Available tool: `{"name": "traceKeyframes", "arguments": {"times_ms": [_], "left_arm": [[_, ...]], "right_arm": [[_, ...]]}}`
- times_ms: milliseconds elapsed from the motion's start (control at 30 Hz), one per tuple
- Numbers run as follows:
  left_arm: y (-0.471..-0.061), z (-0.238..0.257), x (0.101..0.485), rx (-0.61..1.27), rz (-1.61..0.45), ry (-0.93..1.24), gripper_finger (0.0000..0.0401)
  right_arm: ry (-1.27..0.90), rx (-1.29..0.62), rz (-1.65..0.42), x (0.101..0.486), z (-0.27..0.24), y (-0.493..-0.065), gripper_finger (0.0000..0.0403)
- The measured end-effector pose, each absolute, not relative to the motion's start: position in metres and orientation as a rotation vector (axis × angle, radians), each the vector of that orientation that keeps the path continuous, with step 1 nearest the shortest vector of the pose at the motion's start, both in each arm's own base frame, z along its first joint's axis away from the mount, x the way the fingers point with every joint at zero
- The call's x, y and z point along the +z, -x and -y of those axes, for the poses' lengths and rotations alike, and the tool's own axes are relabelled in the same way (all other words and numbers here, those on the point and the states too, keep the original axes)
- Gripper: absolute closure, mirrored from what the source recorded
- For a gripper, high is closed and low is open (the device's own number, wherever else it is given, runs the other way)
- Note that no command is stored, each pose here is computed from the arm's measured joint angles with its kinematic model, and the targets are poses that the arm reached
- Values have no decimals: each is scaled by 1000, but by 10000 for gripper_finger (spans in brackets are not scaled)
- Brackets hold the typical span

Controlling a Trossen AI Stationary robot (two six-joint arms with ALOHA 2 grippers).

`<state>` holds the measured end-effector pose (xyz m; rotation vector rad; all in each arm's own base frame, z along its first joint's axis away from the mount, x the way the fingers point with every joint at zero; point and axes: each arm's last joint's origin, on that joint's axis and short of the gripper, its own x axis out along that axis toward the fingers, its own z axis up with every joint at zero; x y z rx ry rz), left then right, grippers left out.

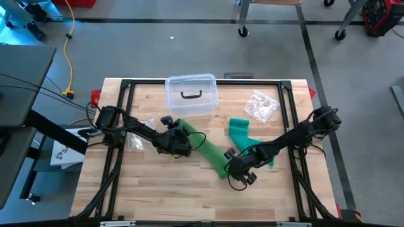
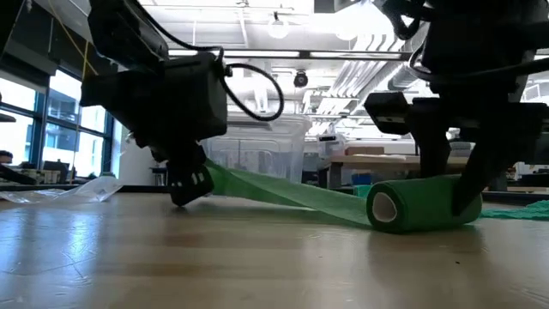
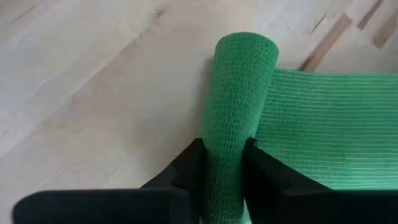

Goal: Roll bandage
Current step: Roll the green bandage

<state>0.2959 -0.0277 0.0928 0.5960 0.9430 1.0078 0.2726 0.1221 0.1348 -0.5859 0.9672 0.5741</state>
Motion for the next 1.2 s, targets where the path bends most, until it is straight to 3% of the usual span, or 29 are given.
{"name": "traceKeyframes", "arguments": {"times_ms": [333,633,900,1200], "left_arm": [[-320,50,102,847,-900,-670,401],[-313,48,98,806,-965,-774,391],[-305,38,90,809,-1008,-702,302],[-289,38,101,778,-1105,-768,195]], "right_arm": [[521,566,-900,146,-126,-273,222],[486,565,-892,147,-127,-273,174],[441,554,-862,160,-132,-271,173],[368,500,-827,184,-133,-261,174]]}}
